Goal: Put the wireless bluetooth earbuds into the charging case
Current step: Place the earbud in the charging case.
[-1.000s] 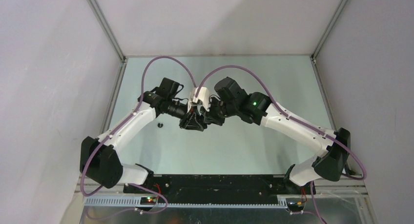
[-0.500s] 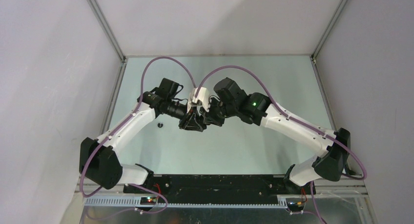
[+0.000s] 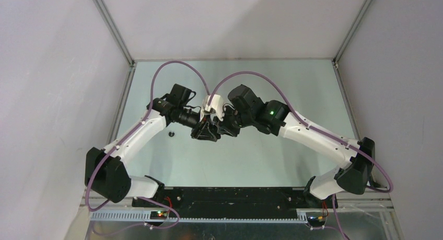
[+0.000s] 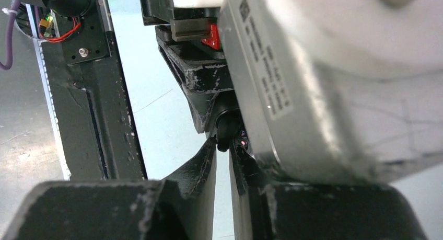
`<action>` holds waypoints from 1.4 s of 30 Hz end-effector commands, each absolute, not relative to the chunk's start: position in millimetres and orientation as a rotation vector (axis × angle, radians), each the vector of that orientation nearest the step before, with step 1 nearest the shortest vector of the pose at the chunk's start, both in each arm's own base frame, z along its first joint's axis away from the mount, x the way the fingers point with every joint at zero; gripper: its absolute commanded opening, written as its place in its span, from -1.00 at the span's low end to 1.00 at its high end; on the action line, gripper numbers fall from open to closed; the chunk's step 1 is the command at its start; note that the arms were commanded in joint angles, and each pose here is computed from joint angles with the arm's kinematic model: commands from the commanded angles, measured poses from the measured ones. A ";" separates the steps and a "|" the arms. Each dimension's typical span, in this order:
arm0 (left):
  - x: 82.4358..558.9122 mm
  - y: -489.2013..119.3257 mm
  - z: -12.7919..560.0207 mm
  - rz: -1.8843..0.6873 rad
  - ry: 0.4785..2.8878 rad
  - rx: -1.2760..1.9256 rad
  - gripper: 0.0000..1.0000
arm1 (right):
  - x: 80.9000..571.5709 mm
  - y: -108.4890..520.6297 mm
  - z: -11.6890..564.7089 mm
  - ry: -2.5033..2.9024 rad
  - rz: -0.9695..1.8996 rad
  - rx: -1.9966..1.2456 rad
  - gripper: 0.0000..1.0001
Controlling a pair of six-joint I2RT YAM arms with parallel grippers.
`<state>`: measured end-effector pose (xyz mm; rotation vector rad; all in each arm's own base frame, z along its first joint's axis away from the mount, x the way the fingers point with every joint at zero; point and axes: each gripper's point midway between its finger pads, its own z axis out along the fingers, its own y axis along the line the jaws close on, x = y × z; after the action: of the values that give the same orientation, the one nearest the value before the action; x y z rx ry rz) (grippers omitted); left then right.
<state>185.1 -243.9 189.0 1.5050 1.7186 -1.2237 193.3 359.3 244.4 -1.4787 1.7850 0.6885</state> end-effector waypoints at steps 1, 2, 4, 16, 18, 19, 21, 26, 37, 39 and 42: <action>176.3 -255.7 206.8 -1.202 1.551 1.596 -0.74 | 198.2 379.7 255.0 1.717 0.694 -1.445 -0.67; 175.9 -255.7 206.8 -1.205 1.552 1.597 -0.74 | 199.1 379.6 254.9 1.718 0.690 -1.442 -0.69; 175.7 -255.6 206.4 -1.208 1.553 1.598 -0.74 | 201.1 379.4 255.5 1.717 0.680 -1.433 -0.73; 165.9 -255.4 209.9 -1.269 1.516 1.629 -0.74 | 203.6 385.2 265.8 1.696 0.682 -1.403 -0.83; 166.7 -255.4 209.1 -1.266 1.520 1.627 -0.74 | 200.7 386.9 264.7 1.696 0.695 -1.414 -0.84; 167.0 -255.5 208.6 -1.265 1.523 1.626 -0.74 | 199.3 387.7 264.5 1.695 0.701 -1.417 -0.84; 167.4 -255.7 208.4 -1.266 1.524 1.626 -0.74 | 195.9 390.0 262.8 1.694 0.712 -1.429 -0.85; 168.1 -255.7 208.0 -1.262 1.527 1.625 -0.74 | 187.3 394.1 257.5 1.693 0.746 -1.468 -0.91; 168.2 -255.2 206.2 -1.257 1.526 1.632 -0.74 | 169.4 392.7 251.2 1.639 0.801 -1.576 -0.93; 167.1 -255.0 206.5 -1.258 1.522 1.635 -0.73 | 168.6 393.0 250.0 1.632 0.794 -1.586 -0.93; 165.5 -254.5 207.9 -1.264 1.512 1.639 -0.73 | 174.3 393.9 245.9 1.643 0.744 -1.576 -0.92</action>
<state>167.5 -239.3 187.7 1.5754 1.6592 -1.2788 180.4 365.0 245.7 -1.5222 1.7537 0.7184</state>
